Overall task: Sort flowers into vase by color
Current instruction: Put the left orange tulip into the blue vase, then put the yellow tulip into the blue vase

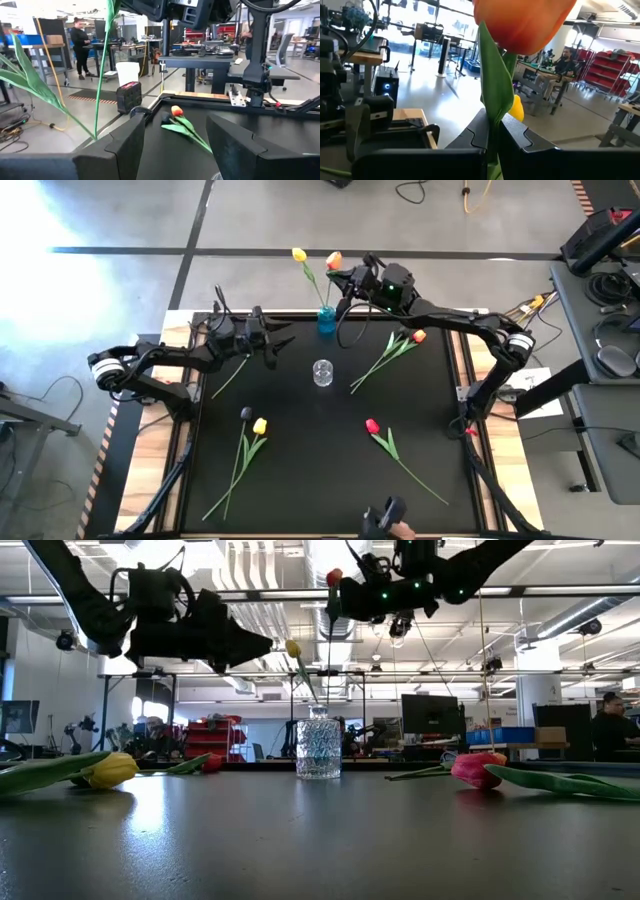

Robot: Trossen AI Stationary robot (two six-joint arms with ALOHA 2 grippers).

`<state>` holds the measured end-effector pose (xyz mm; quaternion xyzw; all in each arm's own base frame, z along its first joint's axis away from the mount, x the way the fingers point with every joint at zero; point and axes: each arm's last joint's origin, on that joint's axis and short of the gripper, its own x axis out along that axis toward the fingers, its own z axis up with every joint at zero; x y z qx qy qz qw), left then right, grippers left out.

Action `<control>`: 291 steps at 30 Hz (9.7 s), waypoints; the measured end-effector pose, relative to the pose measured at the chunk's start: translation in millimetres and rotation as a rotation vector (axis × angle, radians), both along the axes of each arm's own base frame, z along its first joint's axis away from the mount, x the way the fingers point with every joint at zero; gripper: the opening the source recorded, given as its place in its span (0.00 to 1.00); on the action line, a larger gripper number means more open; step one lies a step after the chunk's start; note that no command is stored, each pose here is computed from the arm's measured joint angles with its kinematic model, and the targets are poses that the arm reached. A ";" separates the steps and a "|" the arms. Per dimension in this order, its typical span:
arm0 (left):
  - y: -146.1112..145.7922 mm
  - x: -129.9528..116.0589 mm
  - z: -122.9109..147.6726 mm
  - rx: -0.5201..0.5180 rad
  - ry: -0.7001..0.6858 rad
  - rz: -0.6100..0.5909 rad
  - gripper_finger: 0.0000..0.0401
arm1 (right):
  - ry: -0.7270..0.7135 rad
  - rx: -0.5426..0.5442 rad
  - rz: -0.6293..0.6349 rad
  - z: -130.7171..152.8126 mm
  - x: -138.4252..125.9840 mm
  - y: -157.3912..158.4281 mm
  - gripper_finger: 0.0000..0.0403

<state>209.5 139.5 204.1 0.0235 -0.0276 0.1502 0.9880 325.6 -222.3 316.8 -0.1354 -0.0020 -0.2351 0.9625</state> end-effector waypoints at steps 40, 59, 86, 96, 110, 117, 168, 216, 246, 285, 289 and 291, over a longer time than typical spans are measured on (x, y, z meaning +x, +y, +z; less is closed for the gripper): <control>-0.2 -0.3 -0.9 -0.003 0.003 0.001 0.49 | 0.068 0.142 -0.071 2.4 15.8 -13.6 0.03; -0.2 -0.3 -1.4 -0.006 0.007 0.000 0.49 | 0.127 0.097 -0.088 -25.0 24.8 -20.1 0.03; -0.3 -0.3 -2.8 -0.019 0.017 -0.001 0.49 | 0.228 0.218 -0.147 -44.0 20.3 -19.3 0.42; -0.4 -0.3 -3.7 -0.023 0.024 -0.002 0.49 | 0.344 0.287 -0.150 -37.0 18.5 -18.0 0.50; -0.3 -0.3 -3.7 -0.023 0.025 -0.001 0.49 | 0.462 0.307 -0.144 -12.1 17.4 -17.3 0.50; -0.3 -0.3 -3.8 -0.024 0.025 -0.001 0.49 | 0.406 0.274 -0.144 7.9 20.7 -19.5 0.50; -0.4 -0.2 -4.7 -0.034 0.032 -0.002 0.49 | 0.463 0.252 -0.191 46.6 -18.9 -8.2 0.50; -0.3 -0.2 -6.1 -0.017 0.052 0.000 0.49 | 0.442 0.183 -0.264 102.3 -48.0 24.9 0.80; -25.1 28.5 -6.9 -0.225 0.391 -0.081 0.02 | 0.270 0.423 -0.201 -132.1 -132.3 92.1 0.04; -182.0 30.8 35.4 -1.216 1.166 0.386 0.33 | 0.188 0.279 -0.038 -153.6 -143.7 104.9 0.04; -199.5 40.0 37.3 -1.277 1.249 0.427 0.38 | 0.189 0.278 -0.038 -153.5 -143.7 104.9 0.04; -208.8 49.4 35.8 -1.303 1.279 0.419 0.39 | 0.190 0.275 -0.038 -153.5 -143.7 104.9 0.04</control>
